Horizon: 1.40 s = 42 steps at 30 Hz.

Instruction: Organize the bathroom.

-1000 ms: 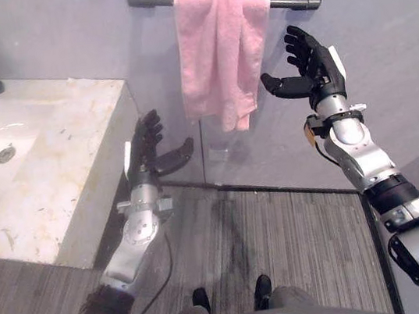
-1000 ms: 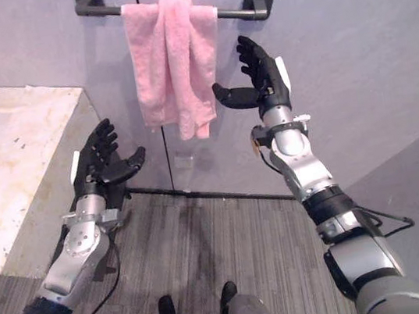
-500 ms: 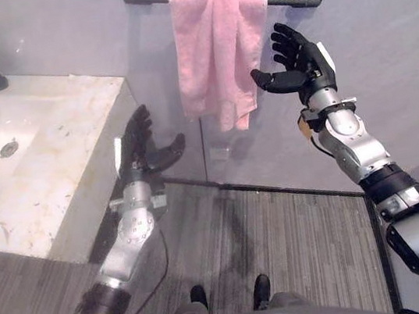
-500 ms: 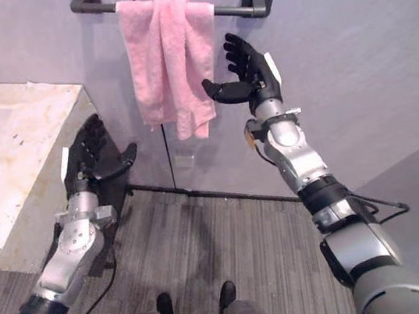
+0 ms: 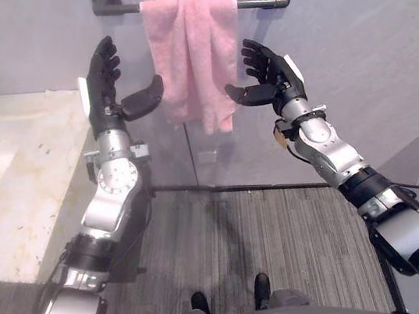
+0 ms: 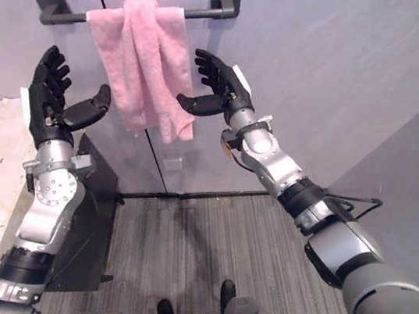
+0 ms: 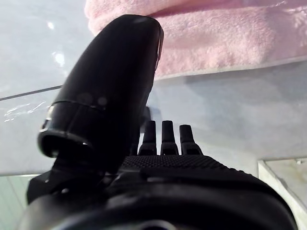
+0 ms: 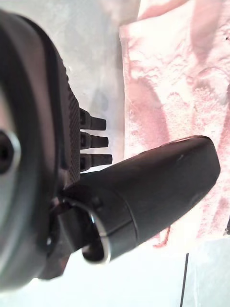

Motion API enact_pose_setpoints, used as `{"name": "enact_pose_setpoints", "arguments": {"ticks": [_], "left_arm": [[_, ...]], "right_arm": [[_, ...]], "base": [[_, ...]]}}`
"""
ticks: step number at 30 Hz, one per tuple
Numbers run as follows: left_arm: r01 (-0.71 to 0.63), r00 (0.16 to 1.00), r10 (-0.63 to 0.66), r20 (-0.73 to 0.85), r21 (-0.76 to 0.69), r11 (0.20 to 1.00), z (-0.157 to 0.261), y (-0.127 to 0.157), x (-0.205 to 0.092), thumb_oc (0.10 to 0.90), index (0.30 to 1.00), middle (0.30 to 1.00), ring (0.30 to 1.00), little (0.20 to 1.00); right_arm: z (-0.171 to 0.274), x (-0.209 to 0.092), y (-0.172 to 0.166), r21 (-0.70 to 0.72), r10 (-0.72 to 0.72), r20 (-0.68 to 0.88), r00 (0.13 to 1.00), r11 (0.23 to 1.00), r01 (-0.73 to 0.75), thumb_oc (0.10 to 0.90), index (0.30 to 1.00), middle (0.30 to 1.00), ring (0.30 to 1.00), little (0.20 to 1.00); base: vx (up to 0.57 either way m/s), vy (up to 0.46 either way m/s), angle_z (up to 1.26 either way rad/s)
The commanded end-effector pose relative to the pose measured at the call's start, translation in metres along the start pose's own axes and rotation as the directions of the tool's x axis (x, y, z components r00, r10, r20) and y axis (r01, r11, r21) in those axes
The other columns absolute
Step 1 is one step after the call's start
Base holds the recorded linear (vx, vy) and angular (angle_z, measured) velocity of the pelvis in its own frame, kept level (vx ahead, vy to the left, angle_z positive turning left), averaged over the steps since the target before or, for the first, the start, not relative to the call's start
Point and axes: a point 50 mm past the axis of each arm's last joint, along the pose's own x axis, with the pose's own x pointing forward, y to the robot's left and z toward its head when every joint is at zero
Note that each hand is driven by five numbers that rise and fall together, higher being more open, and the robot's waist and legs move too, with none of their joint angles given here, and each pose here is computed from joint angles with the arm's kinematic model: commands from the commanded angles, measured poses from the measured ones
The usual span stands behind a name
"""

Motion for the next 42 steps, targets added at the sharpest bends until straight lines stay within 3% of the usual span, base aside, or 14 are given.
{"name": "enact_pose_setpoints", "arguments": {"ticks": [1, 8, 18, 28, 34, 35, 37, 38, 39, 42], "left_arm": [[0.060, 0.995, -0.062, 0.079, 0.023, 0.998, 0.026, 0.002, 0.033, 0.800, 0.900, 0.900, 0.900, 0.900], [0.091, 0.995, -0.089, -0.038, 0.062, 0.994, 0.016, 0.012, 0.058, 0.800, 0.900, 0.900, 0.900, 0.900], [0.000, 0.998, -0.012, 0.056, 0.211, 0.977, 0.034, 0.027, 0.083, 0.800, 0.900, 0.900, 0.900, 0.900], [0.034, 0.997, -0.048, 0.067, 0.203, 0.979, 0.040, 0.023, 0.083, 0.800, 0.900, 0.900, 0.900, 0.900], [0.123, 0.991, -0.130, 0.043, 0.135, 0.983, 0.041, 0.019, 0.081, 0.800, 0.900, 0.900, 0.900, 0.900], [0.143, 0.988, -0.149, 0.035, 0.138, 0.980, 0.042, 0.018, 0.080, 0.595, 0.592, 0.592, 0.592, 0.592], [0.160, 0.986, -0.165, 0.025, 0.144, 0.977, 0.041, 0.018, 0.080, 0.541, 0.512, 0.512, 0.512, 0.512], [0.173, 0.984, -0.178, 0.013, 0.153, 0.973, 0.040, 0.019, 0.081, 0.425, 0.338, 0.338, 0.338, 0.338], [0.176, 0.984, -0.180, 0.011, 0.153, 0.972, 0.040, 0.020, 0.081, 0.400, 0.300, 0.300, 0.300, 0.300], [0.188, 0.982, -0.190, -0.001, 0.153, 0.970, 0.040, 0.022, 0.083, 0.400, 0.300, 0.300, 0.300, 0.300]], "right_arm": [[0.070, 0.028, 0.015, -0.010, 0.063, 0.277, 0.959, 0.998, -0.063, 0.800, 0.900, 0.900, 0.900, 0.900], [0.071, 0.032, 0.023, -0.003, 0.122, 0.271, 0.955, 0.992, -0.126, 0.800, 0.900, 0.900, 0.900, 0.900], [0.068, 0.029, 0.040, -0.003, 0.203, 0.256, 0.945, 0.978, -0.209, 0.800, 0.900, 0.900, 0.900, 0.900], [0.068, 0.031, 0.061, 0.016, 0.267, 0.235, 0.934, 0.960, -0.279, 0.800, 0.900, 0.900, 0.900, 0.900], [0.071, 0.035, 0.059, -0.003, 0.258, 0.238, 0.936, 0.964, -0.265, 0.800, 0.900, 0.900, 0.900, 0.900], [0.073, 0.036, 0.057, -0.002, 0.250, 0.240, 0.938, 0.966, -0.257, 0.800, 0.900, 0.900, 0.900, 0.900], [0.074, 0.038, 0.055, -0.004, 0.244, 0.242, 0.939, 0.968, -0.250, 0.800, 0.900, 0.900, 0.900, 0.900], [0.077, 0.040, 0.052, -0.004, 0.231, 0.246, 0.941, 0.971, -0.238, 0.800, 0.900, 0.900, 0.900, 0.900], [0.077, 0.041, 0.051, -0.003, 0.228, 0.248, 0.942, 0.972, -0.235, 0.800, 0.900, 0.900, 0.900, 0.900], [0.081, 0.044, 0.046, -0.001, 0.203, 0.255, 0.945, 0.978, -0.209, 0.800, 0.900, 0.900, 0.900, 0.900]], "base": [[0.09, 0.078, -0.10], [0.09, 0.066, -0.14], [0.08, 0.028, -0.17], [0.07, -0.003, -0.05], [0.05, -0.012, 0.02], [0.05, -0.008, 0.05], [0.04, -0.004, 0.05], [0.00, 0.000, 0.00], [0.05, -0.007, 0.01], [0.02, -0.008, 0.01]]}}
